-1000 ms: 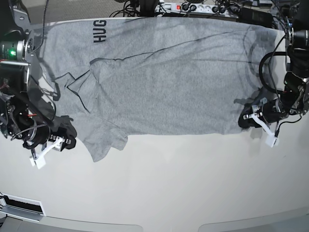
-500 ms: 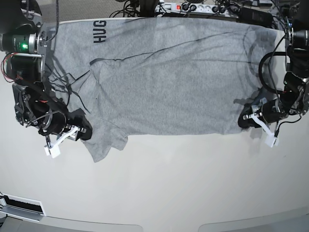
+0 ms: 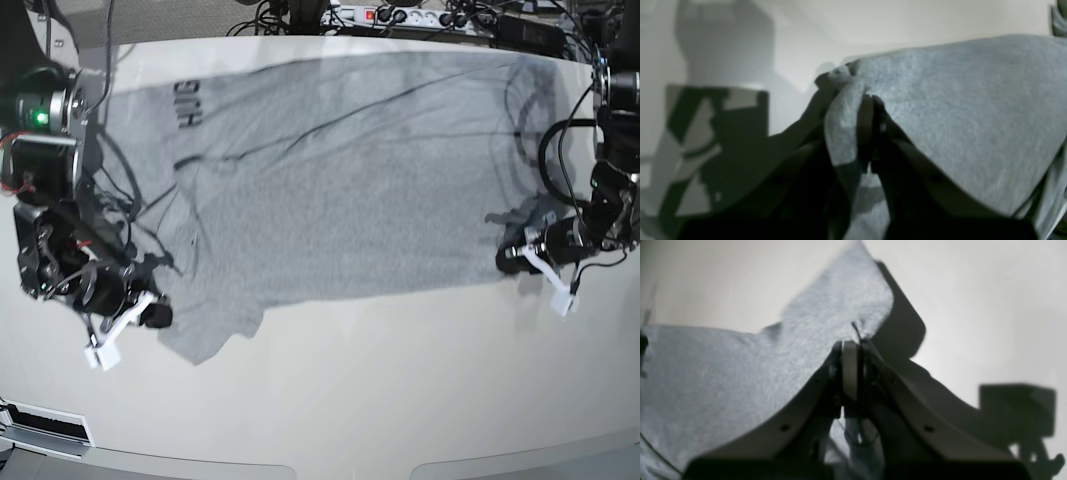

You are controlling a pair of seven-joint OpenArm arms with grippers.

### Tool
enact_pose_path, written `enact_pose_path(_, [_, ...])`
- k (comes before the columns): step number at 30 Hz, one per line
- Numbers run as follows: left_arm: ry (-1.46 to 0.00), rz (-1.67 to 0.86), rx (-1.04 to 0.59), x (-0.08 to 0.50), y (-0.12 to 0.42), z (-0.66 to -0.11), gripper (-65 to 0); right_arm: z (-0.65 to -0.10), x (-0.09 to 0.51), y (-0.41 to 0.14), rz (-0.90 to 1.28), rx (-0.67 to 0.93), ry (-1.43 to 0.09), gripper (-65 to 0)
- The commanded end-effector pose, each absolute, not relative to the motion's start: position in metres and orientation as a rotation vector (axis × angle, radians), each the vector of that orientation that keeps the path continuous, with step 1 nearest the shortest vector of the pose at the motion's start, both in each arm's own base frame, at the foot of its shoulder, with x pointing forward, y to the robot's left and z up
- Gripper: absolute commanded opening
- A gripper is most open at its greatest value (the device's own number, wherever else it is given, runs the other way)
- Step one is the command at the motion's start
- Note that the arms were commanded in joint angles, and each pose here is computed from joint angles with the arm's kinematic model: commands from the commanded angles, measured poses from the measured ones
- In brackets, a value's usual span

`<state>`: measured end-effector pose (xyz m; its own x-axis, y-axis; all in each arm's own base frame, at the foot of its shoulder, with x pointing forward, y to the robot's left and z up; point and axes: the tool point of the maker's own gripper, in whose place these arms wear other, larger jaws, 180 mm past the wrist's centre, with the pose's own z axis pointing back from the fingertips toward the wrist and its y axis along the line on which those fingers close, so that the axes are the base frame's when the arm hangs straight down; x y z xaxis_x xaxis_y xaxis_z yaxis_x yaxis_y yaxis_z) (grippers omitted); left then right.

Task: Layout the t-shirt on the table in an organized manner, then fold the t-shirt properly
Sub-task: 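Lift the hem edge and fold it over toward the collar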

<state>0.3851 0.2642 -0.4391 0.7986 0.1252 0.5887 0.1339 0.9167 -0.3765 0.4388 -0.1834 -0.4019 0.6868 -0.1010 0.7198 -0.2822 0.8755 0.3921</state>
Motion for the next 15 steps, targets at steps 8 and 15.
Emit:
enact_pose_path(8, [-0.829,-0.058,-0.407,0.454,0.269,-0.363,-65.0,-0.36,0.465,-0.206,0.153,0.461,-0.83,-65.0])
enact_pose_path(15, [-0.629,-0.136,-0.581,0.425,0.239,-0.365,-65.0,-0.366,0.445,-0.22,0.146,0.473,-0.735,-65.0])
